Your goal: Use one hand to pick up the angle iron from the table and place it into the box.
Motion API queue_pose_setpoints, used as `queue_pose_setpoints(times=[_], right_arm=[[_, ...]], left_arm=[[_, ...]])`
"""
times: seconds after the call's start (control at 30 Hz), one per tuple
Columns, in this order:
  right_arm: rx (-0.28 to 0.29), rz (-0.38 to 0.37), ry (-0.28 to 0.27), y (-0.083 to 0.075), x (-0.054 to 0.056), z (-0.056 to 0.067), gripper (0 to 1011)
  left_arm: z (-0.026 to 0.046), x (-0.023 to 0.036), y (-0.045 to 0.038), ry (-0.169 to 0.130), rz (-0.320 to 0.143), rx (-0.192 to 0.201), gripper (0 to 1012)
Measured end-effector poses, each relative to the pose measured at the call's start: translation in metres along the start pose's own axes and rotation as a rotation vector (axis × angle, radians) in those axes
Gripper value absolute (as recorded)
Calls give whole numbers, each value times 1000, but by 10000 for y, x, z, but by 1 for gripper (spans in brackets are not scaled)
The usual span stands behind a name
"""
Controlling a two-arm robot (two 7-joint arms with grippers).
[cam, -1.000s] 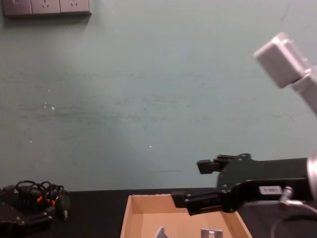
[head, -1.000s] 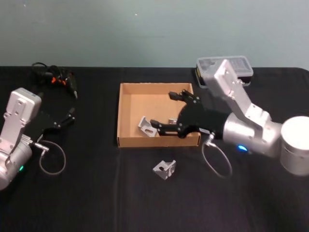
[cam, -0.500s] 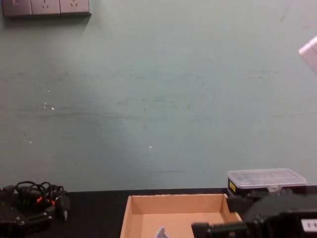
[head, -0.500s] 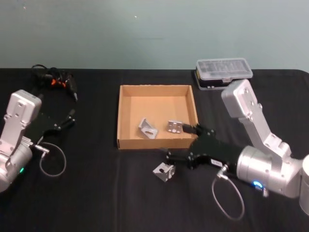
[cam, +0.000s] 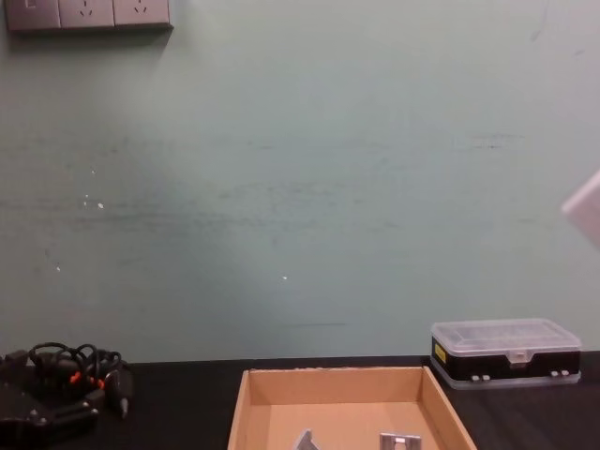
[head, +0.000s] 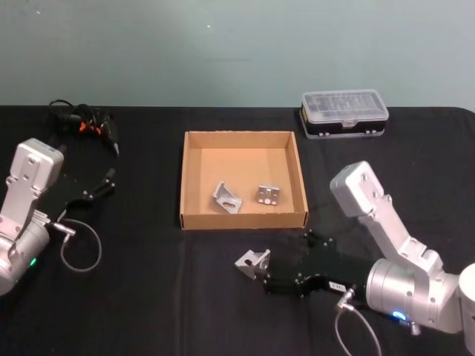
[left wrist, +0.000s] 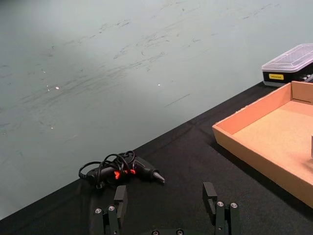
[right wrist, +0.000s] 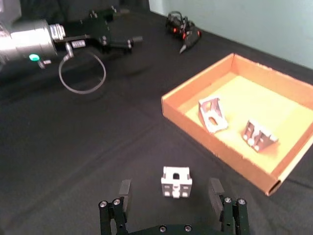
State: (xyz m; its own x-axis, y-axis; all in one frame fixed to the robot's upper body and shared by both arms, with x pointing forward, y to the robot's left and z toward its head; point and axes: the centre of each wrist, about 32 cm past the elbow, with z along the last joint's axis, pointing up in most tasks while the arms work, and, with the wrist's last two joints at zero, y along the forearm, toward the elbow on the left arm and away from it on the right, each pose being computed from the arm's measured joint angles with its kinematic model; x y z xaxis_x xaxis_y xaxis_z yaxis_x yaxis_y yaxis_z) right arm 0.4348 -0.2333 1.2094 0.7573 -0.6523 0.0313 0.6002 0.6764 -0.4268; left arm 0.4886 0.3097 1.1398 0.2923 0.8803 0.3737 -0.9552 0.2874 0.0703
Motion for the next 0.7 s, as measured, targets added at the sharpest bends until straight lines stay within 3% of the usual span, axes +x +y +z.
queue_pose_setpoints(times=[0.33, 0.7], right_arm=[[-41, -4, 16, 67, 21, -143, 1000], [-51, 7, 16, 180, 38, -206, 1000]], left_arm=[[0, 0, 0, 0, 0, 0, 1011], [0, 0, 0, 0, 0, 0, 1011]])
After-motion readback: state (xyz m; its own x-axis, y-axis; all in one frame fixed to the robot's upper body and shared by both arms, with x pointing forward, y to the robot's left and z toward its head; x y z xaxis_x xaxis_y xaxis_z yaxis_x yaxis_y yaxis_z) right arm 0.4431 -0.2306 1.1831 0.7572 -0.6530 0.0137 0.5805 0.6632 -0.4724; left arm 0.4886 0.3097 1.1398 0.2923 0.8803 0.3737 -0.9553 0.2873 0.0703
